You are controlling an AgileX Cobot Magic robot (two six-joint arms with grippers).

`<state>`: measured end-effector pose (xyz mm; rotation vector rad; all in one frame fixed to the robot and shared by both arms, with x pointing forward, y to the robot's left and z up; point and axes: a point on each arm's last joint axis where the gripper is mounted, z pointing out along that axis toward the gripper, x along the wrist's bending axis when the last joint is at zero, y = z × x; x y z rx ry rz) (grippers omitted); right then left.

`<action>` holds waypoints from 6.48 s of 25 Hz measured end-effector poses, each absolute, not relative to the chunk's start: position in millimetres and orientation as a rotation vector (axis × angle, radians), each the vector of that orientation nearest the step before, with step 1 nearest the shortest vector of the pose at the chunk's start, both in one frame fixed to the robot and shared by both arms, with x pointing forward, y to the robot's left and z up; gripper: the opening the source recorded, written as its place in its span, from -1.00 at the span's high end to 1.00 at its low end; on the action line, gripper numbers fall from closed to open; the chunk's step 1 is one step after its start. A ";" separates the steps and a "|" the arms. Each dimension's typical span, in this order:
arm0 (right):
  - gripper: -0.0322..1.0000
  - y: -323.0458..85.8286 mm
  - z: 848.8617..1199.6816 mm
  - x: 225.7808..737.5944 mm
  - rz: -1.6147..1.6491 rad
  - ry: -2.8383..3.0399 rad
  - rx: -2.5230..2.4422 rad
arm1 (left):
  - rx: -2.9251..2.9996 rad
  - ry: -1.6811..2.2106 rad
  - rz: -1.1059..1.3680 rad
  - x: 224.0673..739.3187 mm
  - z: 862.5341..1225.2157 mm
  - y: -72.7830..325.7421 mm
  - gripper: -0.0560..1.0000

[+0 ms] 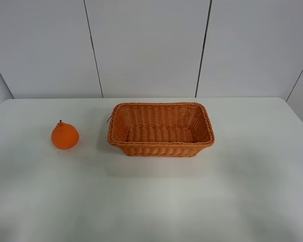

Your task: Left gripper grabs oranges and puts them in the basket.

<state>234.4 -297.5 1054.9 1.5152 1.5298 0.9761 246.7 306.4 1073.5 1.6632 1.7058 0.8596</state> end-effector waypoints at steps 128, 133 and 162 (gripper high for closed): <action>-0.41 -297.5 1054.9 234.4 0.976 1.530 1.515 | 2.538 1.359 0.145 656.0 947.4 3.0 -0.75; -0.41 -297.5 1054.9 234.4 0.976 1.530 1.515 | 2.492 1.361 0.167 659.5 992.8 12.2 -0.75; -0.41 -297.5 1054.9 234.4 0.976 1.530 1.515 | 2.002 1.966 0.395 740.5 1038.3 289.5 -0.75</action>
